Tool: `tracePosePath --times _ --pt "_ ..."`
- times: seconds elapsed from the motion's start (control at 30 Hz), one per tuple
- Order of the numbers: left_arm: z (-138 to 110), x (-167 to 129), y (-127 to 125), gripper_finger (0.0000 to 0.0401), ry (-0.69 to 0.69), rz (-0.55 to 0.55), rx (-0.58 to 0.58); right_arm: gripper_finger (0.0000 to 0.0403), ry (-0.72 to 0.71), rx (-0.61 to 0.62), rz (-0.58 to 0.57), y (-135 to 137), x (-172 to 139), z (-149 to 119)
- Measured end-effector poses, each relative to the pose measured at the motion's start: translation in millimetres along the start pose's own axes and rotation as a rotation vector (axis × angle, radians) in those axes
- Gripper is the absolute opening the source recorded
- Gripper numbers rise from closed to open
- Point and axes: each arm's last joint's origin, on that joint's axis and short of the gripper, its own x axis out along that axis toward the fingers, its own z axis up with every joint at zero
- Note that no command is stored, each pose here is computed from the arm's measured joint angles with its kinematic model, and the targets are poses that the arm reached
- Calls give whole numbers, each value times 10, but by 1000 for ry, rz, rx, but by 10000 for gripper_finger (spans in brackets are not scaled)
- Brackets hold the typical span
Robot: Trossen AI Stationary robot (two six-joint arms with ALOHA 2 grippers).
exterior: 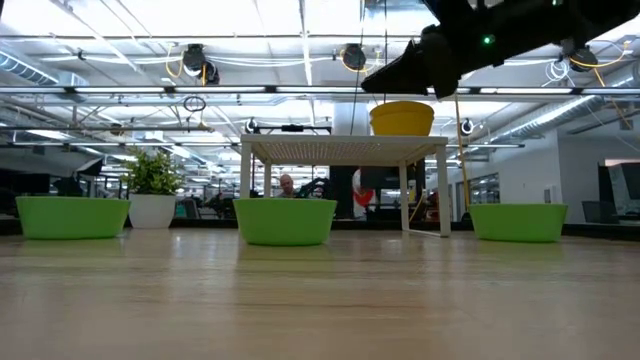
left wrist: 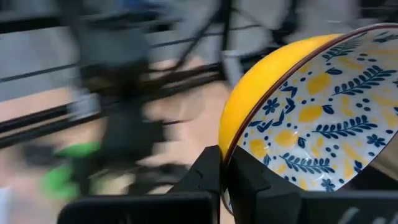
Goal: Pick & Place Mini bowls
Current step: Stack the blue and yellow patterned bowl on top of the blue and yellow patterned bowls on the shelf
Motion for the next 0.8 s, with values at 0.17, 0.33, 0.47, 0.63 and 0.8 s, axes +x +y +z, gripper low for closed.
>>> tracePosePath --times 0.17,0.33,0.47,0.63,0.8 --pt "49 93 -271 9 -38 -199 131 116 -119 163 187 -122 82 -76" --pt "-58 104 -455 9 17 -431 200 116 -250 277 413 -202 115 -50" --pt "-80 150 -416 9 62 -329 165 116 -365 281 595 -205 87 10" --pt "-37 193 -305 9 122 133 78 116 -386 246 630 -174 67 22" --pt "-202 120 -257 9 376 678 19 116 -327 252 585 -168 86 -23"
